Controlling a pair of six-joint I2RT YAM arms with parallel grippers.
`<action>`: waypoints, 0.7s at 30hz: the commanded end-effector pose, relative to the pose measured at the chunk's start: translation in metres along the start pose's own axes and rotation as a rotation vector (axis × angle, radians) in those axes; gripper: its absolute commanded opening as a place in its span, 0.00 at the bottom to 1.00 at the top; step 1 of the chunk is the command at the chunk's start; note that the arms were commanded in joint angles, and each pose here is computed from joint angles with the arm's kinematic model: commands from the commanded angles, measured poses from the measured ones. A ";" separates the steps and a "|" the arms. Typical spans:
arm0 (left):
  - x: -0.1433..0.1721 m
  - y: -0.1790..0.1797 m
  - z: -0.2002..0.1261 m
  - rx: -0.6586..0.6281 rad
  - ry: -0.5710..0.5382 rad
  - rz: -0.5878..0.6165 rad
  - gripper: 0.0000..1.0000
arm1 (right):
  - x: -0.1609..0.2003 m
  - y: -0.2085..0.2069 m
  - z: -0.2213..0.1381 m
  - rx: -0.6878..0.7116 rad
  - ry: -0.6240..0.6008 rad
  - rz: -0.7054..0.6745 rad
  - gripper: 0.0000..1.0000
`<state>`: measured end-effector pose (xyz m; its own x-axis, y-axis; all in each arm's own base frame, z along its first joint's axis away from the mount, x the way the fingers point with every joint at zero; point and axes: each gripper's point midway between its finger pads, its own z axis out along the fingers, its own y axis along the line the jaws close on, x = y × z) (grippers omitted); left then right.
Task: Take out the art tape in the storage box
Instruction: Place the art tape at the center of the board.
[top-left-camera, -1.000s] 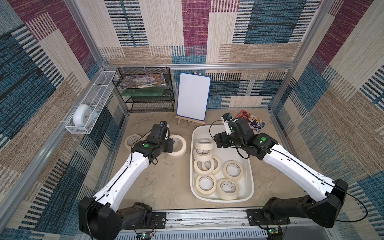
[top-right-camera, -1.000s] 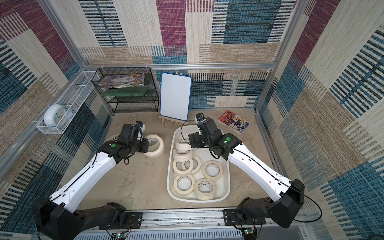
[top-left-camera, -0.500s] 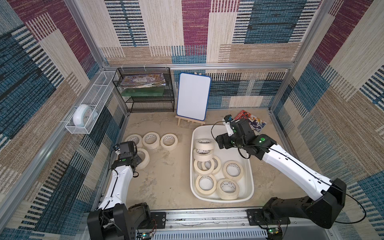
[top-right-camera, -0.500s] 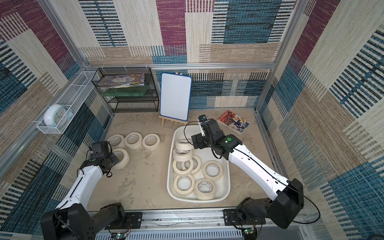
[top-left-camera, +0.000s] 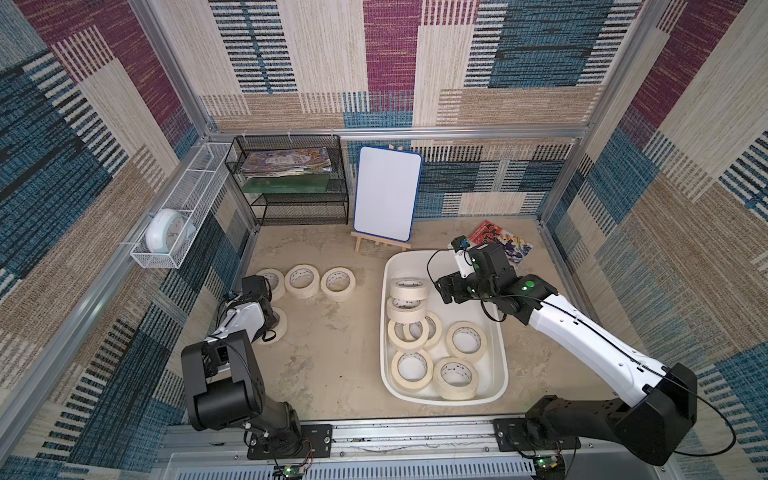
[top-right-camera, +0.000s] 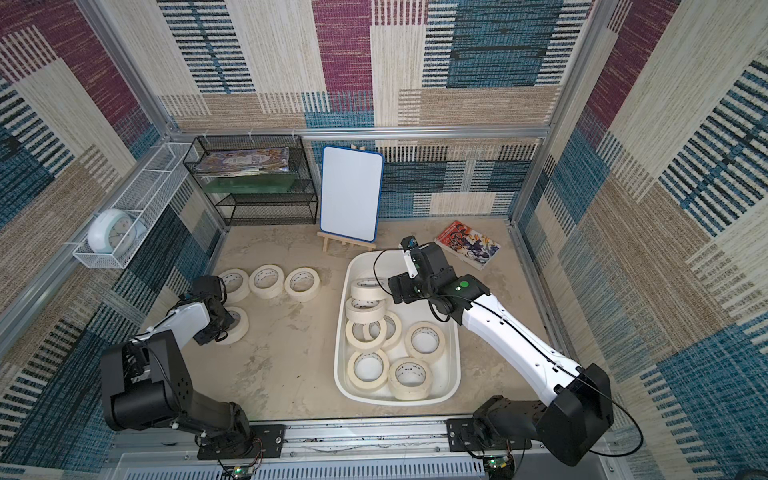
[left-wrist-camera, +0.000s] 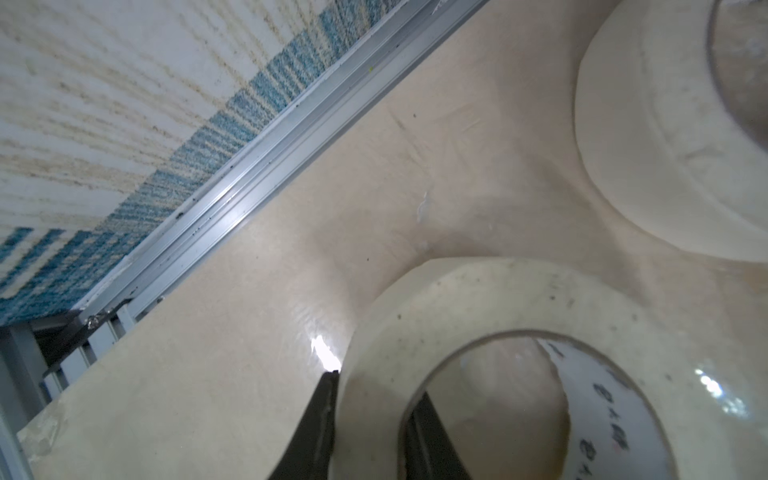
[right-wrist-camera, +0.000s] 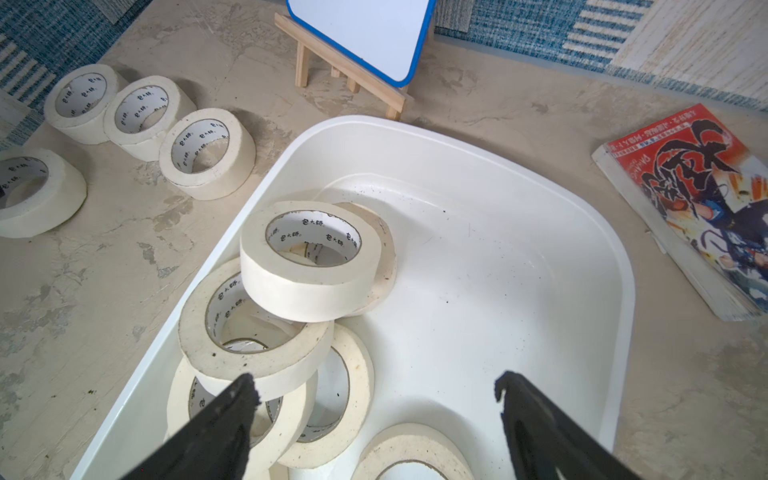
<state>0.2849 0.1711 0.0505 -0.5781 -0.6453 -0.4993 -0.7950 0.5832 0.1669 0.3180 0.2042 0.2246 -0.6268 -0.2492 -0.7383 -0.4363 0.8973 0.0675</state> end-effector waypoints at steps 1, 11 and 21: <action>-0.016 0.000 0.008 -0.040 -0.038 0.042 0.00 | 0.002 0.002 -0.001 -0.015 0.000 0.003 0.94; -0.015 -0.014 0.028 -0.030 0.009 0.111 0.21 | 0.021 -0.002 0.002 0.002 0.057 0.029 0.94; -0.028 -0.010 0.000 -0.016 -0.032 0.137 0.94 | 0.041 -0.007 0.001 0.028 0.142 0.052 0.94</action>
<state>0.3123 0.1845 0.0506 -0.6664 -0.5620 -0.4899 -0.7224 0.6493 0.2377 0.3044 0.1974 0.2037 -0.6935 -0.2460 -0.6771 -0.4134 0.9057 0.0944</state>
